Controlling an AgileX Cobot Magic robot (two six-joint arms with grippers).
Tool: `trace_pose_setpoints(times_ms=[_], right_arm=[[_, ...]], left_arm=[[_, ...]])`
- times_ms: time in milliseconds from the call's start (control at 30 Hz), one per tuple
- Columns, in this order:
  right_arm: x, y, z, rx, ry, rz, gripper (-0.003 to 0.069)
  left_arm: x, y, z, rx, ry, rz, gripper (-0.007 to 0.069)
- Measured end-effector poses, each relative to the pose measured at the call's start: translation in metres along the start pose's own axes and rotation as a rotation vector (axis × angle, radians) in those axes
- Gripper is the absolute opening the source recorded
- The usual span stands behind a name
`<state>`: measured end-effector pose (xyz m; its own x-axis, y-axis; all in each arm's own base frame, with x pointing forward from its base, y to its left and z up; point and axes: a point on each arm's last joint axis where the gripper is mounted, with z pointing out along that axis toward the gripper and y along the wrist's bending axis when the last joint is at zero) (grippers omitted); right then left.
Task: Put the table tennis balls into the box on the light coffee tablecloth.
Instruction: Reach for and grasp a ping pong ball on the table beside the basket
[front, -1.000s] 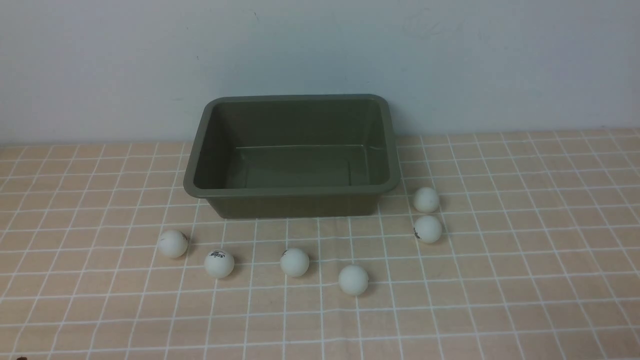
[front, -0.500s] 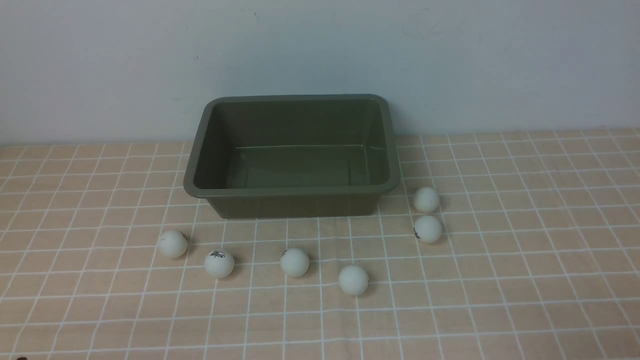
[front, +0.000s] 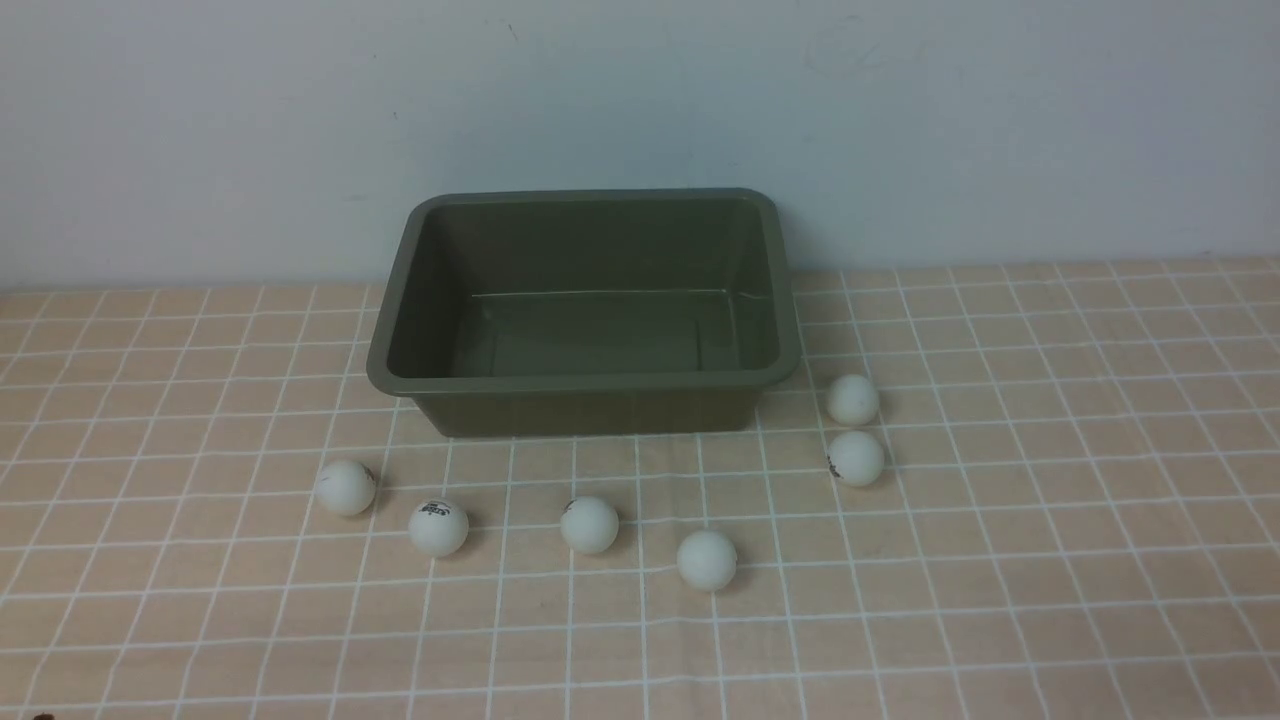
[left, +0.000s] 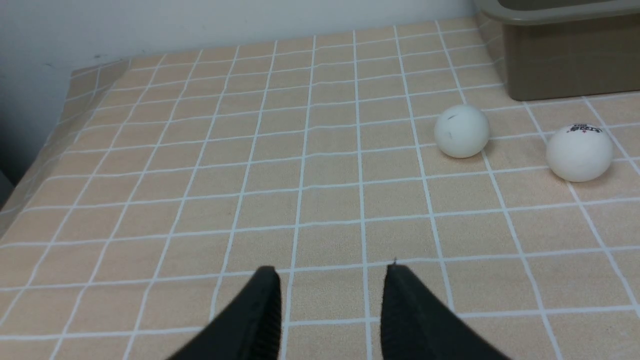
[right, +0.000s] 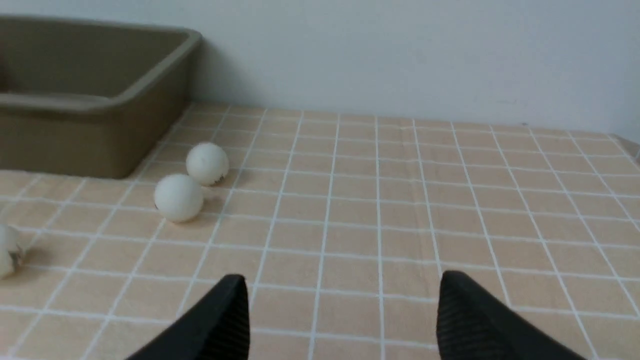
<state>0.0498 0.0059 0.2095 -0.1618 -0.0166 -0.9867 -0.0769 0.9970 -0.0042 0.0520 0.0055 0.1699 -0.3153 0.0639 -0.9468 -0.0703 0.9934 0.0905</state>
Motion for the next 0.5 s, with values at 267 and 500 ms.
trace_pose_setpoints(times_ms=[267,500], right_arm=[[-0.060,0.009,-0.035,-0.086,-0.045,0.073,0.0463],[-0.072,0.017,-0.046,-0.174,-0.050,0.165,0.0463]], left_arm=[[0.000,0.000,0.000,0.000,0.000,0.000,0.0224],[0.000,0.000,0.000,0.000,0.000,0.000,0.0224]])
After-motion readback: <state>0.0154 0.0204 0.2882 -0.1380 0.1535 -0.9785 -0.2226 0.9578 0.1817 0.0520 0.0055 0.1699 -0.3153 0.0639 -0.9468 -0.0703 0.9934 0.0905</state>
